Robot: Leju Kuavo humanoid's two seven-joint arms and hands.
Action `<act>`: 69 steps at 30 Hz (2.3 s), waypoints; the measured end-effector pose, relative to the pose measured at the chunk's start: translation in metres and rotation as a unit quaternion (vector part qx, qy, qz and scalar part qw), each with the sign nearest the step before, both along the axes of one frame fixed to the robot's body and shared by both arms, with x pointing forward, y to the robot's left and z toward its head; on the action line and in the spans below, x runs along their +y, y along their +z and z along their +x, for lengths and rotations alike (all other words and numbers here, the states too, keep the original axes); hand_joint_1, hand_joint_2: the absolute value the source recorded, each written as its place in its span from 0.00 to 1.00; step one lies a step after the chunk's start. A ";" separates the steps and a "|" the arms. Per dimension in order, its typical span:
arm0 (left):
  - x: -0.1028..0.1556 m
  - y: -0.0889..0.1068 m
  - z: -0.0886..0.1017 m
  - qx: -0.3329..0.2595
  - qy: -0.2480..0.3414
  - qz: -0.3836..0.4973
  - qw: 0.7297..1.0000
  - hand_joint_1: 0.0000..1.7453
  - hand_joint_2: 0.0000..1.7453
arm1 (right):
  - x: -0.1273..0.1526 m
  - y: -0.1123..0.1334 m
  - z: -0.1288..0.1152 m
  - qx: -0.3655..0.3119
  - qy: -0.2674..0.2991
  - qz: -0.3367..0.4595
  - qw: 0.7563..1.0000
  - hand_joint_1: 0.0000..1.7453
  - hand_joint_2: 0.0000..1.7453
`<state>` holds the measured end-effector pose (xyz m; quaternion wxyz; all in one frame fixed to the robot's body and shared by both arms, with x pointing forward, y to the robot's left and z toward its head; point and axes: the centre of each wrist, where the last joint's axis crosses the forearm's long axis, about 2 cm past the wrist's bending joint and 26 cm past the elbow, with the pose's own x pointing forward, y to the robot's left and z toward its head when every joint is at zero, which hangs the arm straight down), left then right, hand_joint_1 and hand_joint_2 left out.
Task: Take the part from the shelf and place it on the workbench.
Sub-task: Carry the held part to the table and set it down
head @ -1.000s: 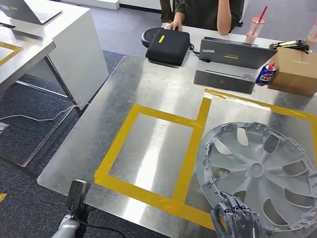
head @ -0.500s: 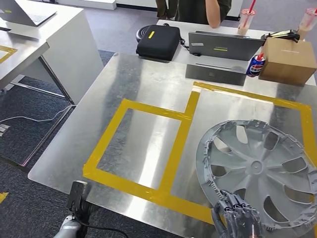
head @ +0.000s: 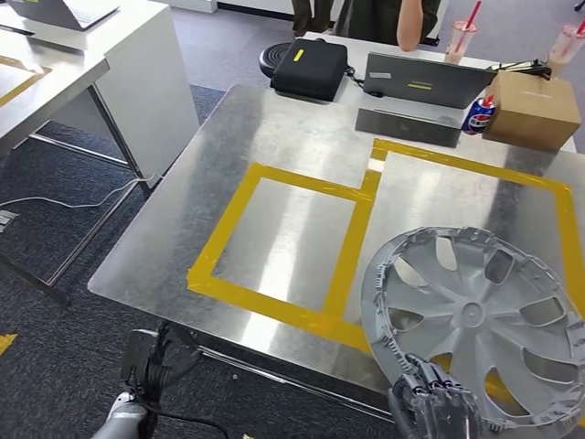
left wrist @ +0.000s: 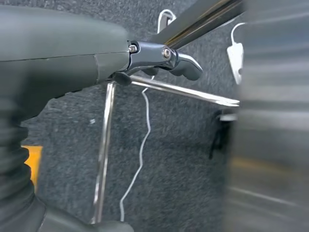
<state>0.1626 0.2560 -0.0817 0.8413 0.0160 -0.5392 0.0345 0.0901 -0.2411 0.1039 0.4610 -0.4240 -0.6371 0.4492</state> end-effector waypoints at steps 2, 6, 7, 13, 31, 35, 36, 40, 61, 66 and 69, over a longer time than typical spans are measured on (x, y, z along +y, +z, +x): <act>-0.001 0.000 -0.001 0.001 -0.002 0.004 1.000 0.00 0.00 | 0.000 0.000 0.000 0.000 -0.002 -0.001 1.000 0.00 1.00; -0.003 0.000 -0.001 0.000 -0.006 0.003 1.000 0.00 0.00 | -0.001 0.002 0.003 -0.010 -0.003 0.000 1.000 0.00 1.00; -0.003 0.000 -0.001 0.000 -0.007 0.003 1.000 0.00 0.00 | -0.001 0.003 0.004 -0.012 -0.003 0.001 1.000 0.00 1.00; -0.003 0.000 -0.001 0.000 -0.006 0.009 1.000 0.00 0.00 | -0.002 0.003 0.003 -0.013 -0.005 0.003 1.000 0.00 1.00; -0.003 0.000 -0.001 0.000 -0.005 0.018 1.000 0.00 0.00 | -0.003 0.005 0.000 -0.017 -0.007 0.006 1.000 0.00 1.00; -0.003 0.000 -0.001 -0.001 -0.004 0.008 1.000 0.00 0.00 | -0.002 0.006 0.003 -0.017 0.019 0.035 0.999 0.00 1.00; -0.003 0.000 0.000 -0.001 -0.004 0.003 1.000 0.00 0.00 | -0.001 0.007 0.004 -0.021 0.033 0.049 0.998 0.00 1.00; -0.004 0.001 0.003 -0.005 -0.003 -0.004 1.000 0.00 0.00 | 0.005 0.010 0.006 -0.043 0.057 0.087 0.994 0.00 0.25; 0.007 -0.003 -0.008 0.005 0.039 0.002 0.999 0.00 0.00 | 0.022 0.008 0.002 -0.080 0.069 0.230 0.967 0.00 0.00; 0.007 -0.001 -0.004 -0.003 0.049 0.003 0.999 0.00 0.00 | 0.025 0.008 0.001 -0.085 0.061 0.266 0.958 0.00 0.00; 0.007 -0.002 -0.006 -0.001 0.050 0.003 0.999 0.00 0.00 | 0.026 0.008 0.000 -0.083 0.054 0.278 0.956 0.00 0.00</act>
